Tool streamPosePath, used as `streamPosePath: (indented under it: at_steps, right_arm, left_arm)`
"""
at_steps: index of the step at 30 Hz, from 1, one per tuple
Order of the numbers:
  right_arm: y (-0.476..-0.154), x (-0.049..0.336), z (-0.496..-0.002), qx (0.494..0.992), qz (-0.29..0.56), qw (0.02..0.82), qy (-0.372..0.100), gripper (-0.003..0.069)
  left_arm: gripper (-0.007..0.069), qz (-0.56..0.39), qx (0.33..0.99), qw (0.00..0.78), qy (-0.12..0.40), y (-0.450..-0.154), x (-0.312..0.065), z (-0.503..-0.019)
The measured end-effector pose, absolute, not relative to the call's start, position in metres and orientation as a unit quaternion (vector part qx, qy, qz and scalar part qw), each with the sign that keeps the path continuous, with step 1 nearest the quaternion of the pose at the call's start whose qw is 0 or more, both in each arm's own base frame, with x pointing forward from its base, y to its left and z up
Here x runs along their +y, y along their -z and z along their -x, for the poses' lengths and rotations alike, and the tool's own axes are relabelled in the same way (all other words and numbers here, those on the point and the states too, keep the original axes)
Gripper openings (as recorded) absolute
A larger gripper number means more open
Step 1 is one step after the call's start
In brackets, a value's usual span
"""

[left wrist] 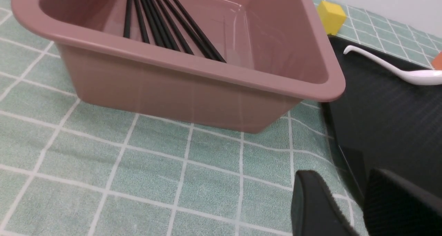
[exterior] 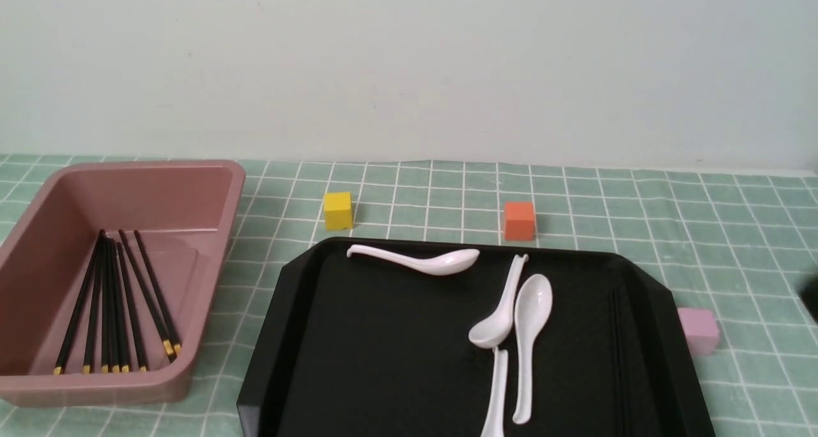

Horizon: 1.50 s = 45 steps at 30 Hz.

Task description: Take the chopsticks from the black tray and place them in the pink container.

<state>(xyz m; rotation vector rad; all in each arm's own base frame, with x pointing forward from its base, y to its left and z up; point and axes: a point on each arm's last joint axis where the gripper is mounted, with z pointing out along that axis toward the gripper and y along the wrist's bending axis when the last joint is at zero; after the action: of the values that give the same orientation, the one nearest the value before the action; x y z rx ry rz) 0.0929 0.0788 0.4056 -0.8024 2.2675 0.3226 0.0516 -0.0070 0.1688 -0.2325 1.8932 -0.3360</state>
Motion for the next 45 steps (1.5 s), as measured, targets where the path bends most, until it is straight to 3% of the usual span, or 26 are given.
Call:
streamPosePath:
  at_steps: [6,12,20,28,38,45]
  right_arm:
    - [-0.331,0.058,-0.071,0.822,0.295,0.459,-0.162,0.0003]
    - [-0.287,0.060,-0.073,0.755,0.289,0.557,-0.188,0.0007]
    - [-0.246,0.063,-0.074,0.750,0.296,0.560,-0.192,0.0015]
    - [-0.221,0.061,-0.072,0.769,0.304,0.532,-0.182,0.0022]
    - [-0.223,0.058,-0.068,0.762,0.300,0.543,-0.185,0.0033]
    - [-0.207,0.035,-0.061,0.763,0.209,0.592,-0.157,0.0041]
  left_arm:
    - [0.0238,0.099,0.805,0.567,0.143,-0.169,-0.007,-0.052]
    - [0.0238,0.099,0.805,0.567,0.143,-0.169,-0.007,-0.052]
    - [0.0238,0.099,0.805,0.567,0.143,-0.169,-0.007,-0.052]
    - [0.0238,0.099,0.805,0.567,0.143,-0.169,-0.007,-0.052]
    - [0.0238,0.099,0.805,0.567,0.143,-0.169,-0.007,-0.052]
    - [0.0238,0.099,0.805,0.567,0.143,-0.169,-0.007,-0.052]
